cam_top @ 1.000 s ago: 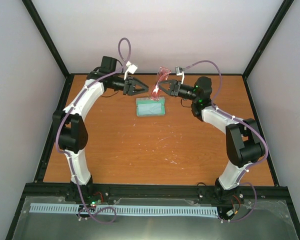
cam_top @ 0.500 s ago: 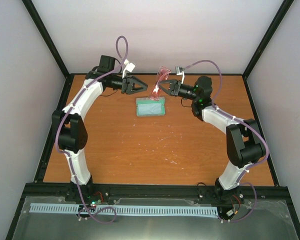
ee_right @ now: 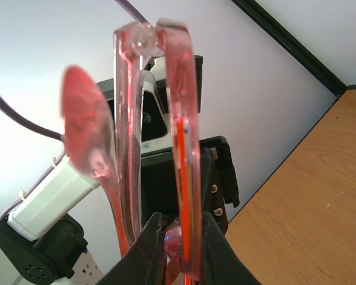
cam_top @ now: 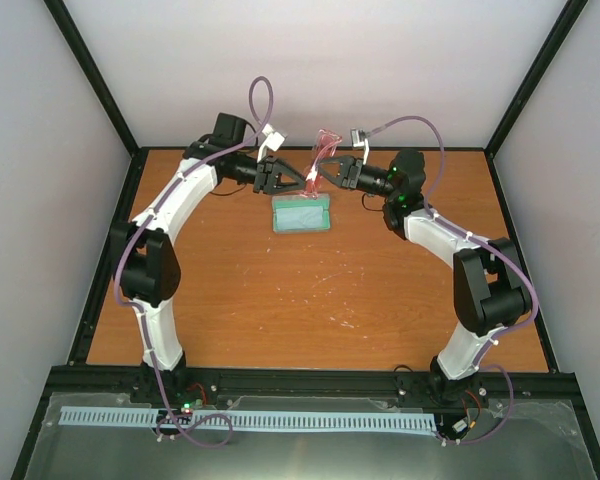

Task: Organize the sunglasses
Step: Fold the sunglasses.

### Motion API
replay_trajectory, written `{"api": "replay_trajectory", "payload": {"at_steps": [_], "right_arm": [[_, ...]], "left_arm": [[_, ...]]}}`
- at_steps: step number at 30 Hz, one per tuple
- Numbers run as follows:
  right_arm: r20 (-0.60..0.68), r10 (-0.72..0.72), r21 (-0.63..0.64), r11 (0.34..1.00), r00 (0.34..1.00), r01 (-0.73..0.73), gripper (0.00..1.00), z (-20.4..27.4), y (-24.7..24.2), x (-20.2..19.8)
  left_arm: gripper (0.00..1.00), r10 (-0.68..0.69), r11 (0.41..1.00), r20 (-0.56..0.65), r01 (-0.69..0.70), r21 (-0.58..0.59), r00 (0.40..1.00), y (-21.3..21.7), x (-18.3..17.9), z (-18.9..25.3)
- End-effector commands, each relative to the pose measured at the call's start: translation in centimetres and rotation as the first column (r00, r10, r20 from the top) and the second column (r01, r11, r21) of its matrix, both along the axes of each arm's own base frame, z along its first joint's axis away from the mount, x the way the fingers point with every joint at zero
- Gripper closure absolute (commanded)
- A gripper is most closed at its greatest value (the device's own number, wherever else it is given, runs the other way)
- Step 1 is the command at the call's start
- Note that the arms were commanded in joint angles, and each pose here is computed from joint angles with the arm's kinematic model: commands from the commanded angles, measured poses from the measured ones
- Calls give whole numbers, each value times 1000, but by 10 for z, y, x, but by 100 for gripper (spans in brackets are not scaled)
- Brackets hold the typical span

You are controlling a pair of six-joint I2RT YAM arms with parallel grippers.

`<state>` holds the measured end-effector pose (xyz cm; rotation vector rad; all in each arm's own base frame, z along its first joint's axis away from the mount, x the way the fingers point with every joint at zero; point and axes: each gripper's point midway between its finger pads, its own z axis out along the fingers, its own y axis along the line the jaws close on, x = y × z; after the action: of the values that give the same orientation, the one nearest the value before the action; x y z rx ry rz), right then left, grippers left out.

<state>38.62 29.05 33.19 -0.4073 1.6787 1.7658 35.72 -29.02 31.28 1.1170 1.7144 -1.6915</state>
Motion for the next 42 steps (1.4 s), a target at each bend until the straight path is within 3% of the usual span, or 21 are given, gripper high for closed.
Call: {"api": "replay_trajectory", "payload": {"at_steps": [1,7,17,25,30,42], "right_arm": [[59,-6,20,1000,998,5,96,19,0,-1],[55,-4,19,1000,998,3,96,18,0,-3],[43,1,16,1000,999,-2,96,14,0,-4],[39,0,16,1000,999,-1,96,13,-1,-4],[45,3,21,1000,999,-4,96,16,0,-3],[49,3,27,1000,999,-4,96,20,1,0]], "left_arm": [[75,-21,999,36,22,-26,999,-2,-1,12],[89,-22,999,41,23,-25,999,-2,-2,12],[60,-17,999,37,18,-43,999,5,0,16],[61,-3,998,26,5,-57,1000,14,6,17],[67,0,998,25,2,-58,1000,15,8,17],[65,-28,997,27,30,-67,999,7,2,18]]}}
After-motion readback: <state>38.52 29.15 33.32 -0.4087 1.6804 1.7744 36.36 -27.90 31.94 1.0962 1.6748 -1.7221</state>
